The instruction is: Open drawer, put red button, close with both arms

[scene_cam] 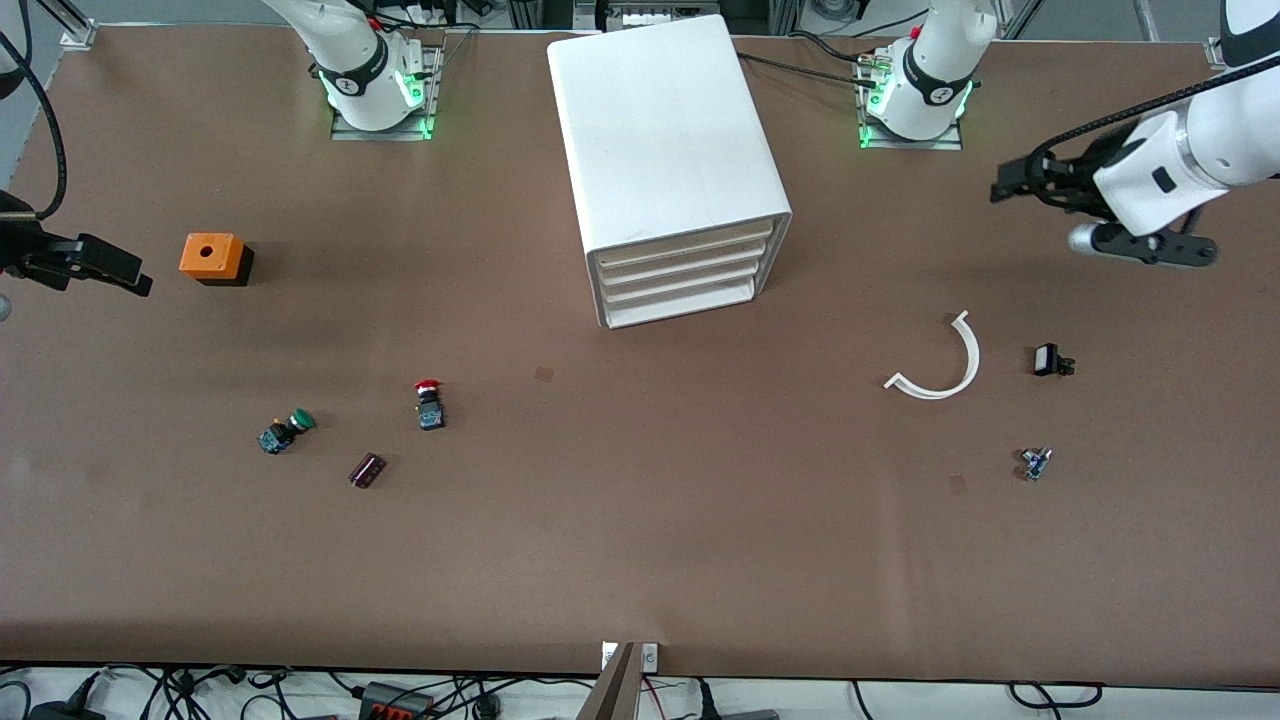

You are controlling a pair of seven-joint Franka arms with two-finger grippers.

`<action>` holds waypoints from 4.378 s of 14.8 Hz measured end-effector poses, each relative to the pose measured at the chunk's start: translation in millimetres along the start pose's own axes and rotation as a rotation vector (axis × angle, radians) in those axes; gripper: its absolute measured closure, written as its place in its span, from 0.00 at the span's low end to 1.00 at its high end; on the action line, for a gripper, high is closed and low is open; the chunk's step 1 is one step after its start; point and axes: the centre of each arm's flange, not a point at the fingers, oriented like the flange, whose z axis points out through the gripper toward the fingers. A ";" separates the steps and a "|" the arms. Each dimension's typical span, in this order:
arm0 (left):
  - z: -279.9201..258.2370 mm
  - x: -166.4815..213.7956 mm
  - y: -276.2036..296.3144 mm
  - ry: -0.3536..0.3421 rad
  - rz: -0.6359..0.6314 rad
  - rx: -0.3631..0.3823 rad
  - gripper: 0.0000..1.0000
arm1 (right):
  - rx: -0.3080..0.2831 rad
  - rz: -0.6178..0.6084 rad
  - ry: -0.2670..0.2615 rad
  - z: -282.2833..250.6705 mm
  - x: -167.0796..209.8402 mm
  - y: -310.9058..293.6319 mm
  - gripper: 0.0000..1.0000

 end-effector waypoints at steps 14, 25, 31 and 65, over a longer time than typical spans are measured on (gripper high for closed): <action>269.6 193.8 49.3 -0.039 0.517 -0.795 0.00 | -0.035 -0.221 -0.116 164.8 51.6 -147.1 0.00; 376.0 167.3 84.1 0.114 0.692 -0.930 0.05 | -0.064 -0.358 -0.123 342.8 58.8 -241.6 0.00; 391.3 157.9 85.7 0.112 0.721 -0.947 0.48 | -0.063 -0.350 -0.142 372.9 58.2 -239.3 0.00; 110.2 243.6 -22.9 -0.112 0.717 0.140 0.00 | 0.207 -0.681 0.228 135.2 -61.1 -575.7 0.59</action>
